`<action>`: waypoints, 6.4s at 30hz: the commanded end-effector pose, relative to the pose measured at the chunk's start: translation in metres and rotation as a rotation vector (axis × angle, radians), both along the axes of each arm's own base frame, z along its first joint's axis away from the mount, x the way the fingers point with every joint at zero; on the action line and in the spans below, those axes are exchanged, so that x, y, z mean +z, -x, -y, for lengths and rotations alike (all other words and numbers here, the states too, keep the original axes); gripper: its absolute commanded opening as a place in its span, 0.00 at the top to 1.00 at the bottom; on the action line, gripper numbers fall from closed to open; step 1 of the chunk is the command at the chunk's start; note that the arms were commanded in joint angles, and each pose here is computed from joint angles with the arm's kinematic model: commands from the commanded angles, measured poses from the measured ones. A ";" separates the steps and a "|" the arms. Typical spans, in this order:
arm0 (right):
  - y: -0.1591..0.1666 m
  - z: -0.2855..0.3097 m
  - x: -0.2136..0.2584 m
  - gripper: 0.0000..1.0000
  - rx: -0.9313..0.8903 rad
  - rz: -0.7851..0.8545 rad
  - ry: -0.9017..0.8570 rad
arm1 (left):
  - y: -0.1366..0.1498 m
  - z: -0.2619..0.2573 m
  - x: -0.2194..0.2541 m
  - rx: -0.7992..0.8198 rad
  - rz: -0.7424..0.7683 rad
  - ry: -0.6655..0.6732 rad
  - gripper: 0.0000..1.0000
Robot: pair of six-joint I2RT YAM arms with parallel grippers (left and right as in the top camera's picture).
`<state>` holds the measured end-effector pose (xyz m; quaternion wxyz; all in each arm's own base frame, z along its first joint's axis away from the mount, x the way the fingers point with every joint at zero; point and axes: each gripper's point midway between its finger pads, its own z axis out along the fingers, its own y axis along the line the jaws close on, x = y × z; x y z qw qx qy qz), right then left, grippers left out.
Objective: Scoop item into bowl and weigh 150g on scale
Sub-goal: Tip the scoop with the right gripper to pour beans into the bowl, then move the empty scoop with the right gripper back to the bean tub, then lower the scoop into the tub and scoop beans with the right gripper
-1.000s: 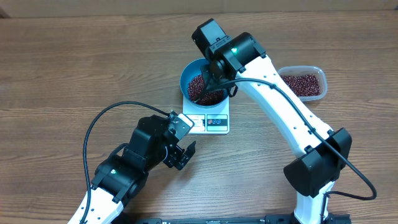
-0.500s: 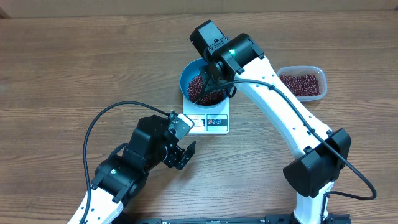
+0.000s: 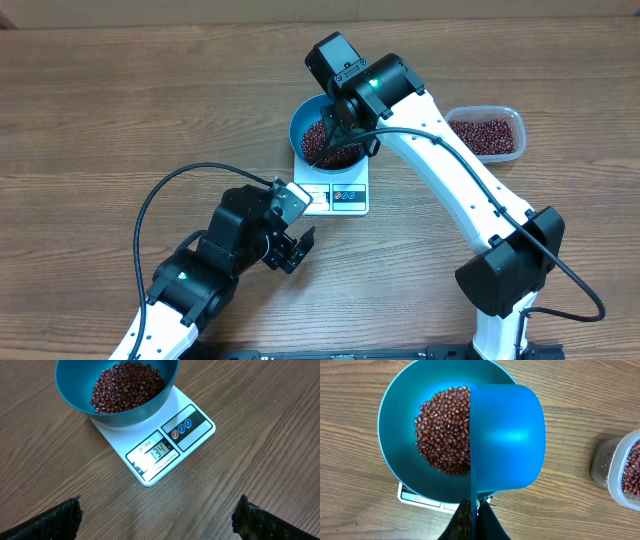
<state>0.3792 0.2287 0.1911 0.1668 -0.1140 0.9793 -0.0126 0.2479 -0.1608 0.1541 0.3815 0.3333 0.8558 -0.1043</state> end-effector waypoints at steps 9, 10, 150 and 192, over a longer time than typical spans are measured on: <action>-0.005 -0.002 0.022 0.96 -0.005 0.062 -0.025 | 0.001 0.001 0.001 -0.007 -0.003 0.013 0.00; -0.005 -0.002 0.022 0.96 -0.004 0.062 -0.025 | 0.001 0.001 0.001 -0.007 -0.003 0.013 0.01; -0.038 0.201 -0.082 0.96 -0.515 -0.178 -0.070 | 0.001 0.001 0.001 -0.007 -0.003 0.013 0.00; -0.029 0.251 -0.022 0.96 -0.521 -0.080 -0.215 | 0.001 0.001 0.001 -0.007 -0.003 0.013 0.00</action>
